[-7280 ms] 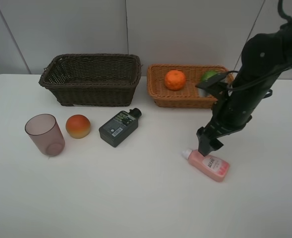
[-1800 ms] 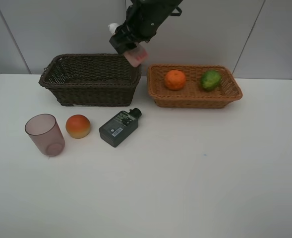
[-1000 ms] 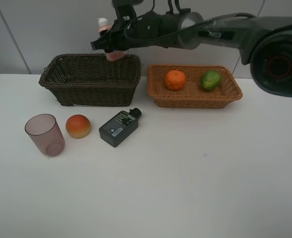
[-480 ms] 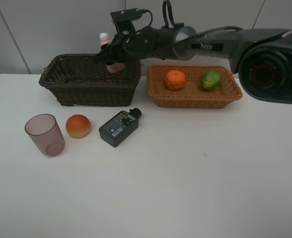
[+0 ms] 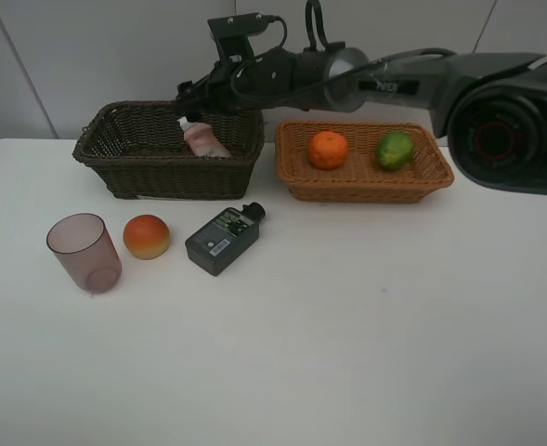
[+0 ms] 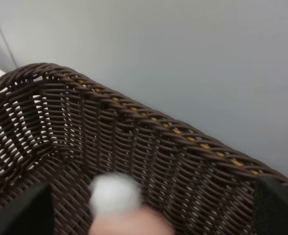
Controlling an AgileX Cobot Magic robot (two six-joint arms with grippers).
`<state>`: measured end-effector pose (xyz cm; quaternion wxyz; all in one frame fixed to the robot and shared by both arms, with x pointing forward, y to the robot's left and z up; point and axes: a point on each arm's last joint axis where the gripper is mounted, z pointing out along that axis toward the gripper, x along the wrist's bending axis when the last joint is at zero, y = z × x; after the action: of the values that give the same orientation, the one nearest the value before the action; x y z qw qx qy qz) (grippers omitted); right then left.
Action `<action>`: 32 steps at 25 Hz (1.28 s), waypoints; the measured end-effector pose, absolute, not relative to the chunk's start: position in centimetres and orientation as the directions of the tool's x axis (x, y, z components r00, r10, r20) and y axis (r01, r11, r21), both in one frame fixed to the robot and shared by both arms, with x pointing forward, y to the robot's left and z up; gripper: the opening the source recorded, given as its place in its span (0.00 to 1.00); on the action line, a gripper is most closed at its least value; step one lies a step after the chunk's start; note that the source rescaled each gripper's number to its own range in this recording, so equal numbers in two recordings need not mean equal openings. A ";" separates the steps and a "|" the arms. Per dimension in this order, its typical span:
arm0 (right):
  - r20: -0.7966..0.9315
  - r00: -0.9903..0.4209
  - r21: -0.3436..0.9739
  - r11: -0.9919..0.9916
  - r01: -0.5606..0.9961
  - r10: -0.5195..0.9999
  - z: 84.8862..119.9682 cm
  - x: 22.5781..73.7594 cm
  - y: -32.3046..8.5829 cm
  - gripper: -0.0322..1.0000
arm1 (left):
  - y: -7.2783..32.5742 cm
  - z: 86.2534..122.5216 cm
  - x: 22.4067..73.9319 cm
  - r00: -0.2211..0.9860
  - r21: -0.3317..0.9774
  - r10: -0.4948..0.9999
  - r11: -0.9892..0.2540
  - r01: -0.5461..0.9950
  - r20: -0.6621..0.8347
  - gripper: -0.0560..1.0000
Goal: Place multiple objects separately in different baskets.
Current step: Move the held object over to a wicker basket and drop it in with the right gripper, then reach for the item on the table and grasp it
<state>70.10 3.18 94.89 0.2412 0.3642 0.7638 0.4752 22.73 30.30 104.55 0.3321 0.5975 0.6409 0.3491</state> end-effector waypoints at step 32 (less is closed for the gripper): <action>-0.140 -0.708 0.806 0.495 0.324 0.692 102.6 67.2 1.5 0.79 | 30.3 104.5 22.7 -0.065 0.844 0.998 0.042 0.534 -0.009 0.93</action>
<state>67.20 1.48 102.56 0.2303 0.3047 0.8334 0.3995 22.73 30.30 104.55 0.3321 0.5975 0.6409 0.3491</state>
